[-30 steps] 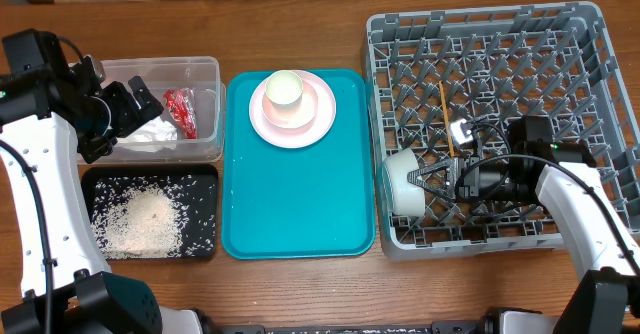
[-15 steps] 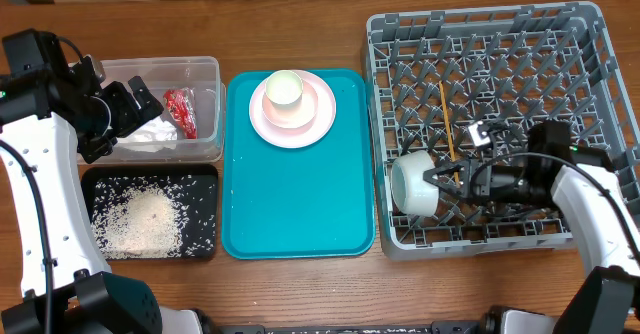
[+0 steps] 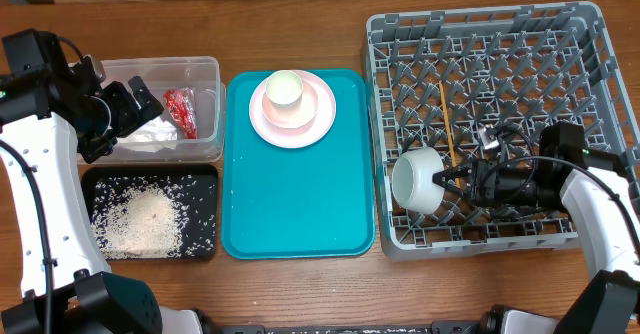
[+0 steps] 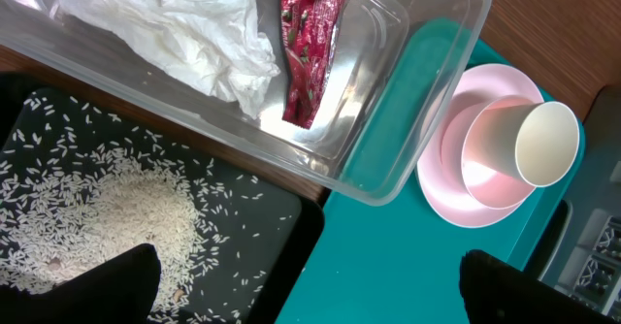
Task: Sort waste into correct bins and load items into the dishwasher
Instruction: 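Carry the white bowl right and set it in the dish rack, then tilt the bowl upright in the rack and open the right gripper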
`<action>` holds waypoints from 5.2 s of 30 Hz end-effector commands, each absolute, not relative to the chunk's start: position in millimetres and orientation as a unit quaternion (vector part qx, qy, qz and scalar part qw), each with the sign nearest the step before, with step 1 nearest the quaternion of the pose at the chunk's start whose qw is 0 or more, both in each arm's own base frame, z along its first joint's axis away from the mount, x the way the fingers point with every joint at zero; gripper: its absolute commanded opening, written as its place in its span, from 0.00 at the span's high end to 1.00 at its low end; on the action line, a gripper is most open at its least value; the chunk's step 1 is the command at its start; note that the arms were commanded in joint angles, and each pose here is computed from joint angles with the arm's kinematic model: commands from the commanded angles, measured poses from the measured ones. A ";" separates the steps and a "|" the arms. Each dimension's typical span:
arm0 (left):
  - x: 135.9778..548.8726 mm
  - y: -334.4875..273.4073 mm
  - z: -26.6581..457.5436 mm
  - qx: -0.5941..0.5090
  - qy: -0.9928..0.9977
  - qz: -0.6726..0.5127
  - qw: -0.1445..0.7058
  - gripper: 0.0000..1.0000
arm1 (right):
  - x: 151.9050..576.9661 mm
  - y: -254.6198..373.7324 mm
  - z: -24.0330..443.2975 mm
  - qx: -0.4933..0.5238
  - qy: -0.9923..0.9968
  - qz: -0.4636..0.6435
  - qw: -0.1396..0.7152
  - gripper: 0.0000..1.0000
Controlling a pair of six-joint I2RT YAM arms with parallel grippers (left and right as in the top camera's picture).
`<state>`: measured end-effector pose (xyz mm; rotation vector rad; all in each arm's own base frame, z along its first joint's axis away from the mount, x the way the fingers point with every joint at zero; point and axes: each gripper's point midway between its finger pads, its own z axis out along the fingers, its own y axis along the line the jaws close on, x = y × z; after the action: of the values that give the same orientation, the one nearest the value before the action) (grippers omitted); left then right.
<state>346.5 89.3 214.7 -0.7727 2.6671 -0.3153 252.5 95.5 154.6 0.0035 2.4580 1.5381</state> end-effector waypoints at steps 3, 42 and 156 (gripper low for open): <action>347.0 90.2 224.7 -0.265 0.939 -0.108 0.189 0.00 | 252.8 76.4 123.6 -0.002 0.889 0.444 0.112 0.74; 347.0 90.2 224.7 -0.265 0.939 -0.108 0.189 0.00 | 272.8 38.1 121.9 0.089 0.888 0.428 0.144 0.35; 347.6 88.1 224.7 -0.262 0.940 -0.108 0.188 0.00 | 329.9 180.1 94.7 -0.111 0.977 0.103 0.153 0.73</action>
<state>346.5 89.2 214.7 -0.7726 2.6670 -0.3159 332.3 179.8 99.5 -0.3380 2.7879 0.3005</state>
